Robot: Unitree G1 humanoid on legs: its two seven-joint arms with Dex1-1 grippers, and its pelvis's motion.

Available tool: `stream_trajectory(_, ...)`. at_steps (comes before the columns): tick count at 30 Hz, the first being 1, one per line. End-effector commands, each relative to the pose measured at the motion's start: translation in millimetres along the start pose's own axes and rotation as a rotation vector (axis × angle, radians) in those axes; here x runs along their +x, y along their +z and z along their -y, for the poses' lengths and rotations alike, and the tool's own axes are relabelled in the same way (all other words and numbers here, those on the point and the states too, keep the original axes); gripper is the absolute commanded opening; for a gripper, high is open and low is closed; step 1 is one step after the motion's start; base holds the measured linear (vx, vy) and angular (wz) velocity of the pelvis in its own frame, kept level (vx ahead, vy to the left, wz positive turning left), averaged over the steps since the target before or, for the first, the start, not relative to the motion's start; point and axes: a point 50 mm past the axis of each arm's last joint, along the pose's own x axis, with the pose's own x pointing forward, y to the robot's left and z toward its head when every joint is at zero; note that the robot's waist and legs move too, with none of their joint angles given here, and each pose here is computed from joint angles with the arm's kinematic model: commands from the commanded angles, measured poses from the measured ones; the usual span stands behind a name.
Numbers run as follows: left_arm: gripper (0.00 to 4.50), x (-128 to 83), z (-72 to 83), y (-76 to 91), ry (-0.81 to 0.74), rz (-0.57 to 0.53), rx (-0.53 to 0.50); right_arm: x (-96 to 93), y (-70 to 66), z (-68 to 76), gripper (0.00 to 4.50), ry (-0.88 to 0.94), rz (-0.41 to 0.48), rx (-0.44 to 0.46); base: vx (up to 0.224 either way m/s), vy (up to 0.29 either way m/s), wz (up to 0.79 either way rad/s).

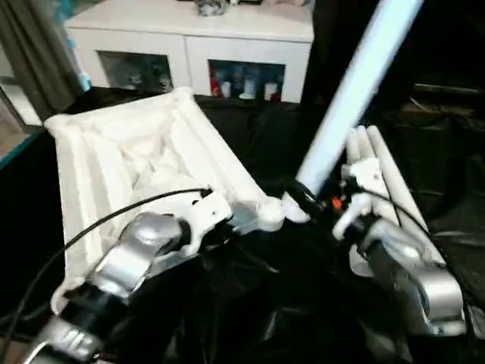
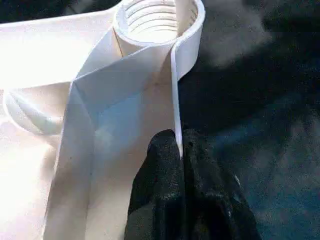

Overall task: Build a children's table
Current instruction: Move to table

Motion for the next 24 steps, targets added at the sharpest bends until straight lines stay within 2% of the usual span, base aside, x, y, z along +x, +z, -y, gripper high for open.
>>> stream_trajectory(1, 0.00, -1.4, 4.3, 10.8, -0.046, 0.071, 0.044, 3.7, -3.9, 0.9, 1.91, 0.042, -0.027, 0.011, 0.000, 0.000, 0.00)
stream_trajectory(4, 0.00, -4.1, 6.2, 8.9, -0.087, 0.084, 0.046, 10.9, -12.3, 7.4, 1.91, 0.098, -0.093, 0.016, 0.000, 0.000, 0.00)
stream_trajectory(10, 0.00, -6.5, 1.6, 7.3, -0.083, 0.112, 0.046, 15.3, -27.1, 9.8, 1.91, 0.148, -0.178, 0.036, 0.000, 0.000, 0.00)
stream_trajectory(16, 0.00, -7.0, 1.6, 6.5, -0.094, 0.133, 0.044, 21.9, -36.0, 13.2, 1.91, 0.151, -0.192, 0.061, 0.000, 0.000, 0.00)
stream_trajectory(24, 0.00, -5.2, 2.7, 6.7, -0.109, 0.157, 0.034, 35.0, -42.8, 8.5, 1.91, 0.193, -0.220, 0.066, 0.000, 0.000, 0.00)
